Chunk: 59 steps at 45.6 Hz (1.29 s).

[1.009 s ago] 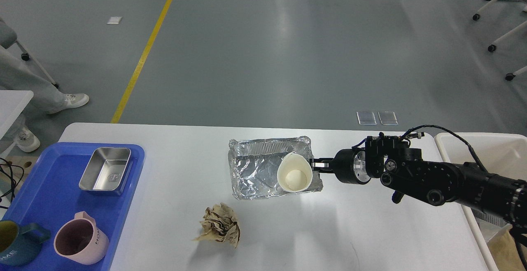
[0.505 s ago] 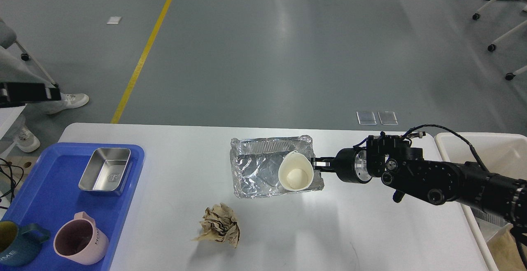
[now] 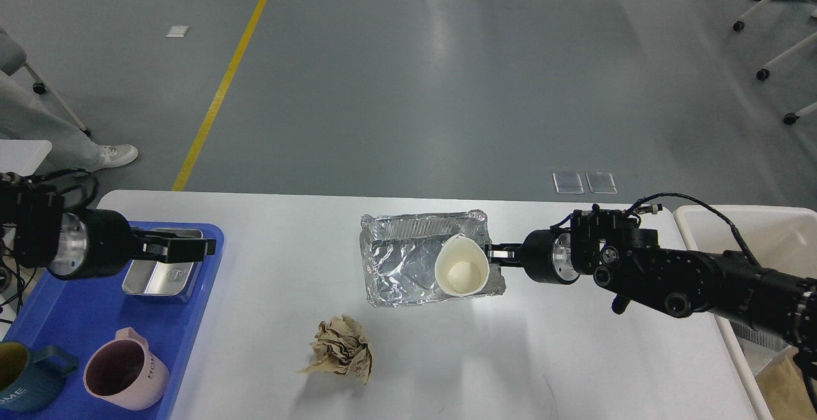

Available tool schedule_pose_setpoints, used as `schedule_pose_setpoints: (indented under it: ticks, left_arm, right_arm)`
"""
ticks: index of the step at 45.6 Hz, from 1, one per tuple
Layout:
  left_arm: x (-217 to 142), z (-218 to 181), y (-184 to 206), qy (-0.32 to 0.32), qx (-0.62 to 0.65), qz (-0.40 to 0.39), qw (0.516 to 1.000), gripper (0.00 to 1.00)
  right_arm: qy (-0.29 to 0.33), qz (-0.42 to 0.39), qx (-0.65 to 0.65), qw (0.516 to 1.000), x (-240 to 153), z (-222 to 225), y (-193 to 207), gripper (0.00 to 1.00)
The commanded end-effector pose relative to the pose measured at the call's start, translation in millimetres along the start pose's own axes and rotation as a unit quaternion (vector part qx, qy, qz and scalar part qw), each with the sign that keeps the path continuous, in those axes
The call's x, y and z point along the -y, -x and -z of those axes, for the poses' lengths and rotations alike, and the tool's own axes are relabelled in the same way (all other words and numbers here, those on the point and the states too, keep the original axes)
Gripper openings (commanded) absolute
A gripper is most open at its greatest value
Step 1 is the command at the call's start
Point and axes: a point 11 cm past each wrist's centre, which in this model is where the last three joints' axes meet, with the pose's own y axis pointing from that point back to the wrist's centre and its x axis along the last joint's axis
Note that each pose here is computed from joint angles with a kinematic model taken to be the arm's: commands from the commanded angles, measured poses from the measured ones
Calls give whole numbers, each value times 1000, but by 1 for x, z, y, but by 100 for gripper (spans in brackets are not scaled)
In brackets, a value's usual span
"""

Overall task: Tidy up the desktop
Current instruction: 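Reach the left gripper down to the crumpled brown paper, then grasp the crumpled brown paper with the left gripper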

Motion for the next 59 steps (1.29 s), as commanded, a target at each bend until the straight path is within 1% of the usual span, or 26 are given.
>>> schedule_pose_setpoints:
  ticks: [1, 11, 21, 26, 32, 37, 40, 44, 46, 49, 54, 59]
  left_arm:
    - [30, -24, 16, 19, 38, 27, 999, 87]
    - [85, -67, 42, 43, 91, 67, 993, 87]
    - [124, -105, 63, 67, 118, 91, 987, 87]
    - [137, -113, 69, 70, 135, 91, 984, 87]
    - [149, -113, 79, 66, 148, 89, 983, 86]
    - [156, -107, 83, 59, 141, 79, 985, 82]
    - [159, -100, 85, 49, 136, 79, 986, 73]
    - [161, -100, 87, 48, 135, 80, 986, 57]
    - [161, -101, 88, 49, 135, 80, 986, 44]
    - [161, -101, 88, 48, 138, 88, 985, 19]
    - [159, -101, 89, 47, 143, 106, 983, 1]
    - [157, -101, 88, 45, 145, 112, 982, 0]
  right_arm:
    - [0, 0, 0, 1000, 1, 0, 0, 0]
    - [4, 1, -1, 1000, 0, -3, 1, 0]
    - [3, 2, -1, 1000, 0, -3, 1, 0]
    - [3, 1, -2, 1000, -1, -2, 0, 0]
    - [3, 2, -2, 1000, -1, -2, 1, 0]
    - [3, 1, -2, 1000, -1, -2, 0, 0]
    - [3, 1, -2, 1000, -1, -2, 0, 0]
    - [3, 1, -1, 1000, -1, -3, 1, 0]
    - [3, 1, -1, 1000, -1, -3, 1, 0]
    - [3, 1, -1, 1000, -1, -3, 1, 0]
    - [3, 2, -1, 1000, -1, -3, 1, 0]
    - [3, 1, -1, 1000, -1, -2, 1, 0]
